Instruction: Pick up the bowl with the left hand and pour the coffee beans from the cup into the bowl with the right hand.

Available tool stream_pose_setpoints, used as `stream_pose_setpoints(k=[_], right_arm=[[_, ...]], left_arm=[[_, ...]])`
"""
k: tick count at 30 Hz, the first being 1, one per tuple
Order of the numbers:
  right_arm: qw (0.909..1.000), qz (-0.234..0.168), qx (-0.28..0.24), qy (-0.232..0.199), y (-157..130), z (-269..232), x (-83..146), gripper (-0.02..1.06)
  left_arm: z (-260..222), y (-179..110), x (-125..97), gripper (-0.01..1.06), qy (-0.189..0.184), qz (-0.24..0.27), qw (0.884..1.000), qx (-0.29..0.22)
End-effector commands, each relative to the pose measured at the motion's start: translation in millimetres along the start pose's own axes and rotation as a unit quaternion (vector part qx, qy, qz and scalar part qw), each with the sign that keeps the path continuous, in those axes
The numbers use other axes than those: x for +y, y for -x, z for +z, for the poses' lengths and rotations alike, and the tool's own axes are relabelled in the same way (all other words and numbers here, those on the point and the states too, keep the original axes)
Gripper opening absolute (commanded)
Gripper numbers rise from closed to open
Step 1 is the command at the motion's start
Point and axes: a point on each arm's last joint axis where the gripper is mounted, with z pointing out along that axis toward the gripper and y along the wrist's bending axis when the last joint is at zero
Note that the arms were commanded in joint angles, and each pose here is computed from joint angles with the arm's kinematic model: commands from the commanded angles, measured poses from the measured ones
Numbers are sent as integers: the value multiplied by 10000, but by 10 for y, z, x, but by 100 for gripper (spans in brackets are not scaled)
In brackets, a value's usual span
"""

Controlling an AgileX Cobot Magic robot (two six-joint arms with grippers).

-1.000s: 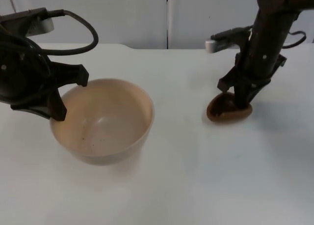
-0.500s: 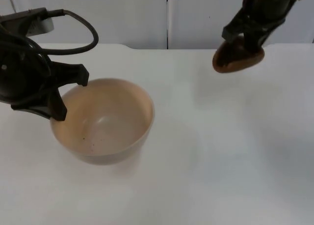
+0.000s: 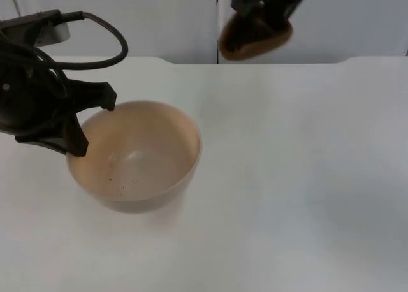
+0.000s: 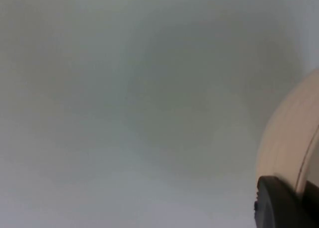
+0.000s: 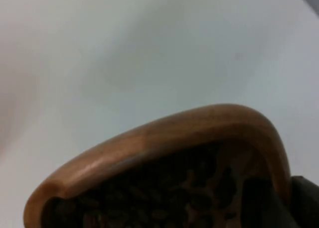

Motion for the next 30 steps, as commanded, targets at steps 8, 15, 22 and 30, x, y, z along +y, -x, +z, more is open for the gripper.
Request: stream_pose_setpoints(k=[8,15,22,30], right_arm=[[9960,-671,-530,-256,207,-390,478,0],[9931,-933,-697,-149,247,-467,752,0],[9855,-1362,-834,-575,278,-551,917,0],[9768,-1671,-982,-909,304,-628,1047,0]], left_arm=[[-27,15,-6,0,-58,-109,9999,-91],[-27,15,-6,0,-58,-109,9999,-91],[-27,15,-6,0,-58,-109,9999,-91],[-27,16,-7,0,-64,-119,9999,-92]])
